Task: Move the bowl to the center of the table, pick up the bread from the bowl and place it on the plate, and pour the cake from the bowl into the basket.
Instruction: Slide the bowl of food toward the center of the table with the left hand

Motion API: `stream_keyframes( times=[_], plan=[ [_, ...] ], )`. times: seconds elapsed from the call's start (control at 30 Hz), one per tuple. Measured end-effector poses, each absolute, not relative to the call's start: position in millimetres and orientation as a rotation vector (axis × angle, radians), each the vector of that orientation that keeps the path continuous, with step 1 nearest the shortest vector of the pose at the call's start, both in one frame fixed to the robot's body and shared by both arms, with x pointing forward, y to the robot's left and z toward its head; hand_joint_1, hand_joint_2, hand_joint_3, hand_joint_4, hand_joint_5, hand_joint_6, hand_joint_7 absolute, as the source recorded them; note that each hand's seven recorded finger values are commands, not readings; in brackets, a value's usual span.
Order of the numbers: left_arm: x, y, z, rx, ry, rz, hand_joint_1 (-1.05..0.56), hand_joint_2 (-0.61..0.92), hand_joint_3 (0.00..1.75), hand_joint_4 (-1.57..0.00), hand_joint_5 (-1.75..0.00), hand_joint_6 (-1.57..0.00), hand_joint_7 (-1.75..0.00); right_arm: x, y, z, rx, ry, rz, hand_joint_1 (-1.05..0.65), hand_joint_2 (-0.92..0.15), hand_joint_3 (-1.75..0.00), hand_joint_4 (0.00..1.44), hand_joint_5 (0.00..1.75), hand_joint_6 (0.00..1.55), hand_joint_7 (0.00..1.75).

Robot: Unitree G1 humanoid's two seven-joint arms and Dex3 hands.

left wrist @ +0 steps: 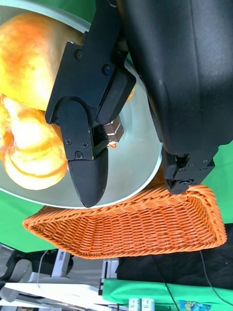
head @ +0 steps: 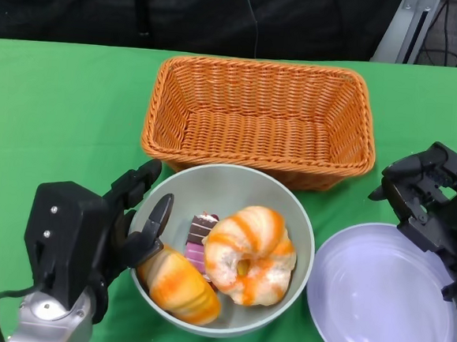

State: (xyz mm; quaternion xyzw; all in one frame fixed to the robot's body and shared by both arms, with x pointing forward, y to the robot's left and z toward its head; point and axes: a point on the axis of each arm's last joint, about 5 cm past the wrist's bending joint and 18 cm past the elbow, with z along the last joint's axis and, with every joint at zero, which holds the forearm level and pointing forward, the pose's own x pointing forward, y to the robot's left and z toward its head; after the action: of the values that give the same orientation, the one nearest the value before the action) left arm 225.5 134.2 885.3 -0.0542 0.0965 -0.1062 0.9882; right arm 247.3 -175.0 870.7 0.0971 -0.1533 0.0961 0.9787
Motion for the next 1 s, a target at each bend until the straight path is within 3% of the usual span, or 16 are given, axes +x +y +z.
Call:
stream_keyframes(
  times=[0.7,1.0],
  plan=[
    [227.7,139.6,890.0,-0.073,0.126,-0.199,-0.80,0.92,0.63,-0.26,-0.03,-0.22,-0.02,246.7,-175.1,869.9,0.197,-0.300,0.202,-0.14,-0.90,-0.38,0.76,1.47,0.72,1.09],
    [227.0,149.7,895.6,-0.050,0.038,-0.064,-0.77,0.92,0.49,-0.37,-0.06,-0.32,-0.04,246.7,-174.8,869.9,0.196,-0.298,0.200,-0.14,-0.91,-0.36,0.77,1.45,0.73,1.08]
  ],
)
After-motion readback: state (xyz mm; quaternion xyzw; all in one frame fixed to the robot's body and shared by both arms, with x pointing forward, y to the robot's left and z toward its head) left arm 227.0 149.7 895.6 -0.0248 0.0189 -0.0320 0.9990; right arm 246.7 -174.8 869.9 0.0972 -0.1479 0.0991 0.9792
